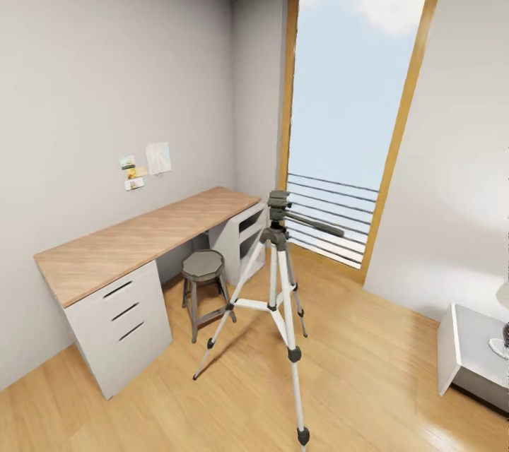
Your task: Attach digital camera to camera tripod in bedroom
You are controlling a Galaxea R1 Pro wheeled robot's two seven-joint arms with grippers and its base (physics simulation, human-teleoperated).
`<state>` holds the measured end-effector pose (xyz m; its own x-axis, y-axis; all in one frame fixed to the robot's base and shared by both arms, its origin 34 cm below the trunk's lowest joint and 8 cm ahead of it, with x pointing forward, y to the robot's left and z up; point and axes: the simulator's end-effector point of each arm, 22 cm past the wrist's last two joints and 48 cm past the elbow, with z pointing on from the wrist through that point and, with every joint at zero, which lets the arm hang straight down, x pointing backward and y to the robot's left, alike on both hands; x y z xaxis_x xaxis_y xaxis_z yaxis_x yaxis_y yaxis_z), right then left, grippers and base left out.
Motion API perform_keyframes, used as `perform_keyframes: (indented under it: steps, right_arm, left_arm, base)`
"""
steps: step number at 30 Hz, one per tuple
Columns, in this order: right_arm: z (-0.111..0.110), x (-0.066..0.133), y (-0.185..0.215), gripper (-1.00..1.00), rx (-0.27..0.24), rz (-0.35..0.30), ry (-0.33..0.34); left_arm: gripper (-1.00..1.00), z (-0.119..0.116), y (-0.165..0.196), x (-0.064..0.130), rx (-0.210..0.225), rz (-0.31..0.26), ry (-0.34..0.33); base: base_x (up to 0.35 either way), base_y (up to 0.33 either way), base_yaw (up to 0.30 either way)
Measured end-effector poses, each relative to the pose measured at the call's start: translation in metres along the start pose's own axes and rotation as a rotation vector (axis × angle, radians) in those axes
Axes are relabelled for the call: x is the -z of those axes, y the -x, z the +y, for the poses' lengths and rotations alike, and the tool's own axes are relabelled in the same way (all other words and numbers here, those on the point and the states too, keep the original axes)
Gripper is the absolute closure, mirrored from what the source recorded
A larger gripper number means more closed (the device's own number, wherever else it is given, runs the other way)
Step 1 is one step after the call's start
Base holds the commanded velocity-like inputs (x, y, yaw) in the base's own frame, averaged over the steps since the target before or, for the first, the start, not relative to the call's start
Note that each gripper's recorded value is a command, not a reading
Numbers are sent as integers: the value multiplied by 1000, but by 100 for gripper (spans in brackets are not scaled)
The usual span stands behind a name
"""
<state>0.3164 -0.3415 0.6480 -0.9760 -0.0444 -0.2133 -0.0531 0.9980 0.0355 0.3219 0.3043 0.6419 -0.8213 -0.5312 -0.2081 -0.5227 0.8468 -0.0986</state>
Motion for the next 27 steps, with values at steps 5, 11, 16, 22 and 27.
perform_keyframes:
  steps: [5, 11, 16, 22, 27]
  right_arm:
    - [0, 0, 0, -100, 0, 1, 1]
    - [0, 0, 0, -100, 0, 1, 0]
    - [0, 0, 0, -100, 0, 2, 0]
    - [-1, 0, 0, -100, 0, 1, -1]
    - [-1, 0, 0, -100, 0, 1, -1]
  left_arm:
    - [100, 0, 0, 0, 3, 0, 1]
    - [100, 0, 0, 0, 5, -1, -1]
    - [100, 0, 0, 0, 6, 0, -2]
    - [100, -1, 0, 0, 1, 0, -7]
    - [100, -2, 0, 0, -10, -1, -9]
  base:
    - [62, -172, 0]
    - [14, -37, 0]
    - [3, -2, 0]
    - [74, 72, 0]
    - [201, 201, 0]
